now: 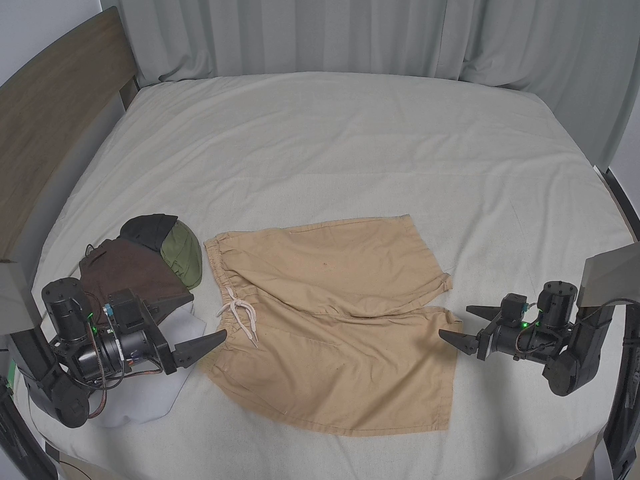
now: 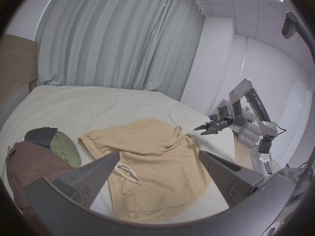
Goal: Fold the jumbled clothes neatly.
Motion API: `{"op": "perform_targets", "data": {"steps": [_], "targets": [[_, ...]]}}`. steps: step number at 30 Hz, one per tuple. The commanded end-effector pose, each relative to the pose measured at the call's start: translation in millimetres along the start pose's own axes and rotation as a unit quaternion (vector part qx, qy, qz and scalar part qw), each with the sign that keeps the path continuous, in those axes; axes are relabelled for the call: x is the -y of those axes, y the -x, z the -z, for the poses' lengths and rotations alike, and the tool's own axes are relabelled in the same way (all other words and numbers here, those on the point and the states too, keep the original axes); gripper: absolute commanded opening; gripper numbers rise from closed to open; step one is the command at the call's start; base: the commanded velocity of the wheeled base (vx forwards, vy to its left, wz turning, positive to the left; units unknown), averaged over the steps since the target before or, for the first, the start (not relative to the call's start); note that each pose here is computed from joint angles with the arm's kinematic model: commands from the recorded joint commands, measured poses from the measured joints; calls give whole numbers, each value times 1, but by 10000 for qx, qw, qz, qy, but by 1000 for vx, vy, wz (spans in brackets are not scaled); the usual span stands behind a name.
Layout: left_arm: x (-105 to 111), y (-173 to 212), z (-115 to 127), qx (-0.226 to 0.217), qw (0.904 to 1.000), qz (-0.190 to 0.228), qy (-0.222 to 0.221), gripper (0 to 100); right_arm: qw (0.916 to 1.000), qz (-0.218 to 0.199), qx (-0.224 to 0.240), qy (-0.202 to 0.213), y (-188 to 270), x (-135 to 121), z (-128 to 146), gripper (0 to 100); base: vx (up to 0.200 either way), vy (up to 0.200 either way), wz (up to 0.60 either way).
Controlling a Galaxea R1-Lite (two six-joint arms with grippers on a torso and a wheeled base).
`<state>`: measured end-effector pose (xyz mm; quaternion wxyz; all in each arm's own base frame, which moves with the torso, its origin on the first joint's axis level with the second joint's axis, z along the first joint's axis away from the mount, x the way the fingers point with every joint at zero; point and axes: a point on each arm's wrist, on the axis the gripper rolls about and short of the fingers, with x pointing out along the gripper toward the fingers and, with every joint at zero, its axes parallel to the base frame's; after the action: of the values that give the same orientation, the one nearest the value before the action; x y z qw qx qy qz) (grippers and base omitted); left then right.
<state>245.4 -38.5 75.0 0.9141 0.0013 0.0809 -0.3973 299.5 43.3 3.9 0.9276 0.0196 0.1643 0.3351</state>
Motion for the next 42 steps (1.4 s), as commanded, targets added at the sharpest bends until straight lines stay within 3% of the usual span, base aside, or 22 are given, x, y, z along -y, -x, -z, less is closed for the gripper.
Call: {"op": "perform_targets", "data": {"steps": [1, 13, 24, 33, 42], "targets": [[-3, -2, 6, -91, 9999, -17, 81, 100, 9995, -68, 233, 185, 15, -13, -20, 100, 0, 0, 0], [-9, -1, 13, -180, 9996, -115, 177, 100, 9984, -525, 37, 221, 18, -46, -18, 100, 0, 0, 0], [-16, -4, 17, -204, 9995, -19, 235, 100, 9980, -591, 13, 225, 17, -50, -18, 100, 0, 0, 0], [-32, 1, 47, -585, 9936, -280, 928, 100, 9977, -635, -15, 221, 15, -53, -17, 100, 0, 0, 0], [-42, 2, 64, -736, 9895, -324, 1199, 100, 9978, -635, -42, 206, 15, -52, -15, 100, 0, 0, 0]]}}
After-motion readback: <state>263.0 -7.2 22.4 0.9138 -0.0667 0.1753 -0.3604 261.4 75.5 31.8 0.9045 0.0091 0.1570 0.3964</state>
